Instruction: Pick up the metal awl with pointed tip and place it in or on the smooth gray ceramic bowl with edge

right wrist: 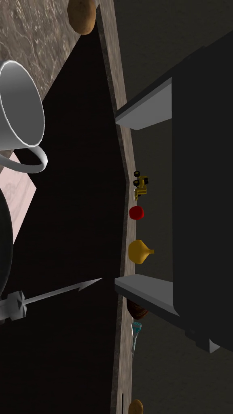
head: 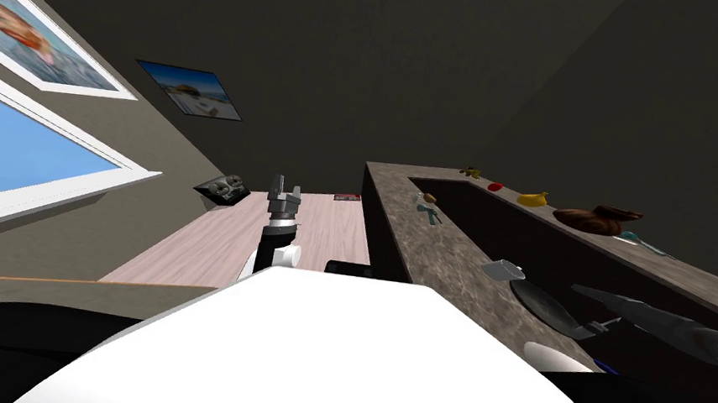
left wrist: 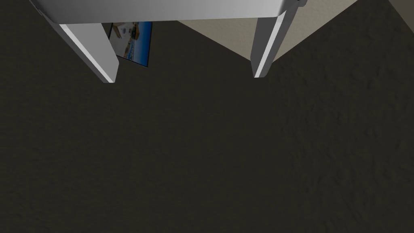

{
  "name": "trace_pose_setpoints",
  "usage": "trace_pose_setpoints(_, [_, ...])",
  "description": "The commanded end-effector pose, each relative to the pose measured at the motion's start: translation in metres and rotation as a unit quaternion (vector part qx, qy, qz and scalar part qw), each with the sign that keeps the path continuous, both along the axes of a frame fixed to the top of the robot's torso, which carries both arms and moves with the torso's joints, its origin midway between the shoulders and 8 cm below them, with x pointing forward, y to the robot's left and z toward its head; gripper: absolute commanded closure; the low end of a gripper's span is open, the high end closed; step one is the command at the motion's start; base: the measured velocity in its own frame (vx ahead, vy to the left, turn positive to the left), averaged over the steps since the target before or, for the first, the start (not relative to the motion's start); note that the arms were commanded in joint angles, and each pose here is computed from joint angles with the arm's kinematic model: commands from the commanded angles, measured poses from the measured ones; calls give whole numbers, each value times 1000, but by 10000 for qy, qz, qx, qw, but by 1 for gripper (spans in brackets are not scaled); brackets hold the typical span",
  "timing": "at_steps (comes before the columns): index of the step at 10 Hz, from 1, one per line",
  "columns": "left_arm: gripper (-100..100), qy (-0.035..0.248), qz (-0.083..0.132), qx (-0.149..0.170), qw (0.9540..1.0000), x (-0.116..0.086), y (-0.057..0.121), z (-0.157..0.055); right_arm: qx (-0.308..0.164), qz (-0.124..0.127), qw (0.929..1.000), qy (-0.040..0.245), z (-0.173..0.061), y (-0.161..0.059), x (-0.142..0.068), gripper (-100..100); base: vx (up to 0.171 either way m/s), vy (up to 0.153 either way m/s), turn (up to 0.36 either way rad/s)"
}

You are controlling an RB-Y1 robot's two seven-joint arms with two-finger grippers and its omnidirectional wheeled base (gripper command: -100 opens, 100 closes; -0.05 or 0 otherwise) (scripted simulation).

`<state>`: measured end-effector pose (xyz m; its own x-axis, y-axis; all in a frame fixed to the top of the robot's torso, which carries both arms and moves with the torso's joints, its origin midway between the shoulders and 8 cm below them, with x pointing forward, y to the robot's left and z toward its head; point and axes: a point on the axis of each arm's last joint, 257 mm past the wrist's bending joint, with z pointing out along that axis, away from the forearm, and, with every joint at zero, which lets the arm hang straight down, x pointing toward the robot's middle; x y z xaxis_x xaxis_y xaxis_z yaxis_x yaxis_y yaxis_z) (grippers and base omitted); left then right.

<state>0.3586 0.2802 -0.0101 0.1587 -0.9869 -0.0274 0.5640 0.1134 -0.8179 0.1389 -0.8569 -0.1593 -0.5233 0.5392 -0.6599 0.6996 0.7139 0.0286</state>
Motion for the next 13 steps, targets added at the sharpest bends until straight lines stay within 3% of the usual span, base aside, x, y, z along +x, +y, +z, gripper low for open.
trace_pose_setpoints(1, [0, 0, 0, 0, 10000, 0, 0, 0, 0, 0, 10000, 0, 0, 0, 0, -100, 0, 0, 0])
trace_pose_setpoints(3, [0, 0, 0, 0, 10000, 0, 0, 0, 0, 0, 10000, 0, 0, 0, 0, -100, 0, 0, -1])
trace_pose_setpoints(5, [0, 0, 0, 0, 10000, 0, 0, 0, -15, 92, 9999, -50, 26, 1, 23, -100, -30, 12, -66])
trace_pose_setpoints(10, [0, 0, 0, 0, 10000, 0, 0, 0, -19, 218, 9997, -98, 56, 7, 53, -100, -33, 5, -45])
trace_pose_setpoints(12, [0, 0, 0, 0, 10000, 0, 0, 0, -36, 224, 9997, -95, 54, 6, 52, -100, -16, 0, -12])
trace_pose_setpoints(13, [0, 0, 0, 0, 10000, 0, 0, 0, -22, 215, 9997, -94, 54, 6, 52, 0, 0, 0, 0])
